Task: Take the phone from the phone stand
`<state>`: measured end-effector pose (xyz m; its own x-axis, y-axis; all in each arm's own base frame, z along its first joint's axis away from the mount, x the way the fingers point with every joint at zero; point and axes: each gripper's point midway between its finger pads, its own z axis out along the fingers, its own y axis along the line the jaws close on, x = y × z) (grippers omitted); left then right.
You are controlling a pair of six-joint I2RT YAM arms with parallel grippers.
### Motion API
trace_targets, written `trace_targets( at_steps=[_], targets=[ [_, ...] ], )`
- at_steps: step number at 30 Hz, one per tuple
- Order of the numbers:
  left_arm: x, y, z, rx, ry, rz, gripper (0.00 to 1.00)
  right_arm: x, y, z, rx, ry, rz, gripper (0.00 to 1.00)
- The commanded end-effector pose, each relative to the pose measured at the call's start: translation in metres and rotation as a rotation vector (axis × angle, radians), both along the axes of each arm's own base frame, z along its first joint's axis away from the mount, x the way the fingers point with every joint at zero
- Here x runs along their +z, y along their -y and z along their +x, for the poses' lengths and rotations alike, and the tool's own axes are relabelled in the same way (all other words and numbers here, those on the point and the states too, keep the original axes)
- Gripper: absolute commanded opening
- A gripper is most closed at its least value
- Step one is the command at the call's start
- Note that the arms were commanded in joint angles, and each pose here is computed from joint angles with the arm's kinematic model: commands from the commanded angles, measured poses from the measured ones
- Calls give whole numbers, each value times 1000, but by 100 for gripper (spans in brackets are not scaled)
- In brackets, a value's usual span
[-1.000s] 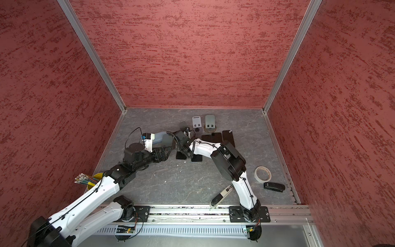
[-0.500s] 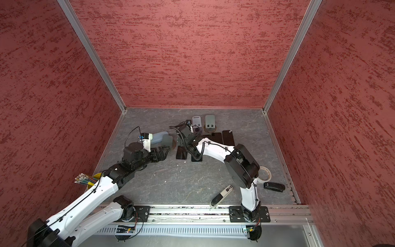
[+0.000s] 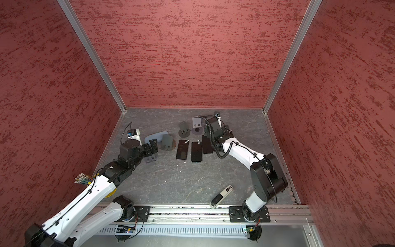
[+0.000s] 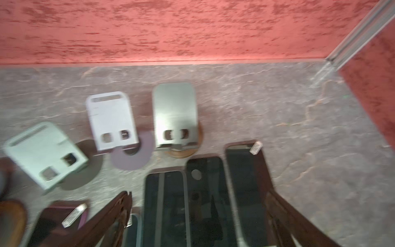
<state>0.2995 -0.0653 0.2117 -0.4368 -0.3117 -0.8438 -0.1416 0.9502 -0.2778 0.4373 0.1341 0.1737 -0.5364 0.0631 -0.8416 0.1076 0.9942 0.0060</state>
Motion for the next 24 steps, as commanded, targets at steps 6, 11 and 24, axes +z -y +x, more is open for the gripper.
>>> trace_targets(
  at_steps=[6, 11, 24],
  targets=[
    [-5, -67, 13, 236, 105, 138, 100, -23, 91, 16, -146, 43, -35, 99],
    [-11, -90, 26, 263, 149, 241, 100, -35, 113, 25, -157, 62, -19, 99],
    [-59, -126, 67, 236, 274, 172, 99, -1, 128, 24, -113, 293, -48, 99]
  ],
)
